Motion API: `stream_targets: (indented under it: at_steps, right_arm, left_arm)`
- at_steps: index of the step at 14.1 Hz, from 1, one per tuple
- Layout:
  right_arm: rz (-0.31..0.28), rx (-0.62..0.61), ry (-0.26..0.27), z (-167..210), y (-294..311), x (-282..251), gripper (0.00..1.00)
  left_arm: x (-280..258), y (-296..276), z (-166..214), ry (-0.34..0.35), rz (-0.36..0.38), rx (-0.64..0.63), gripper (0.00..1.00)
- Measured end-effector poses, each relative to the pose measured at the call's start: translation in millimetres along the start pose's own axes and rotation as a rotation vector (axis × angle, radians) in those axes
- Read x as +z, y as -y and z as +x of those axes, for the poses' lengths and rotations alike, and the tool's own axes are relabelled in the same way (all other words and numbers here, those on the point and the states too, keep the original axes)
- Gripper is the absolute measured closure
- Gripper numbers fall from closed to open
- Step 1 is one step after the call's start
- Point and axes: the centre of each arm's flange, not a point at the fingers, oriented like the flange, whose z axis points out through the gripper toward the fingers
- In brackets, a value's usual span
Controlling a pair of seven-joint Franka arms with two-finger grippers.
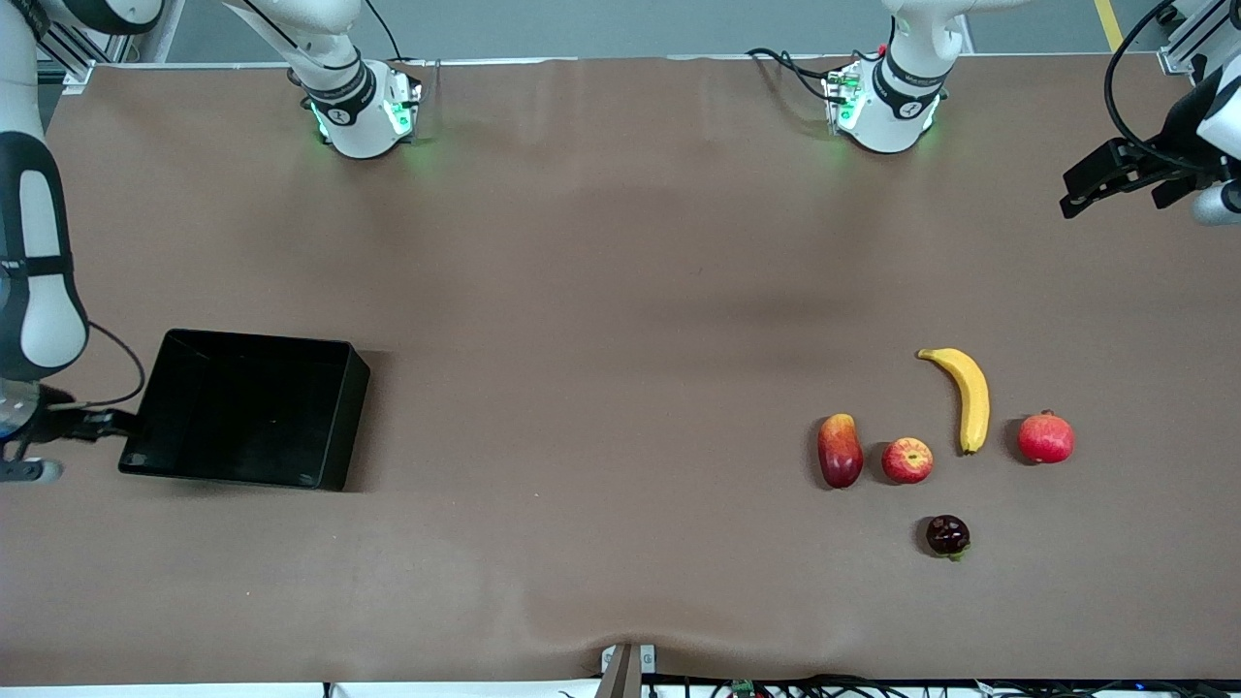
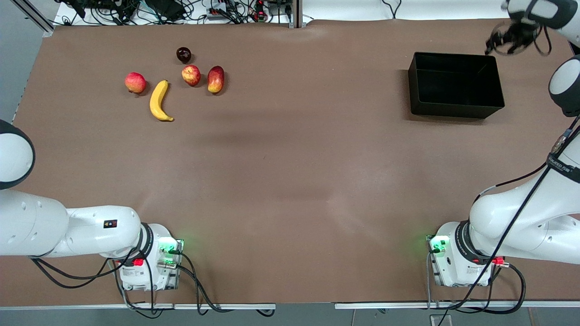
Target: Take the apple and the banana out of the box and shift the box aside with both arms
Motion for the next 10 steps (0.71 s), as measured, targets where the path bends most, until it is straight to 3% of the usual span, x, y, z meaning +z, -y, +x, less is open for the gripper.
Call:
stream_targets:
  at_steps: [3, 7, 10]
  right_arm:
    - [-0.001, -0.078, -0.028, 20, 82, -79, 0.00]
    - [0.013, 0.007, 0.030, 1, 179, -160, 0.00]
    - [0.008, 0.090, 0.070, -35, 205, -214, 0.00]
  left_arm:
    - [15, -2, -4, -0.017, 0.003, 0.002, 0.00]
    - [13, -2, -12, -0.031, 0.005, 0.000, 0.00]
    - [11, -2, -12, -0.040, 0.005, 0.001, 0.00]
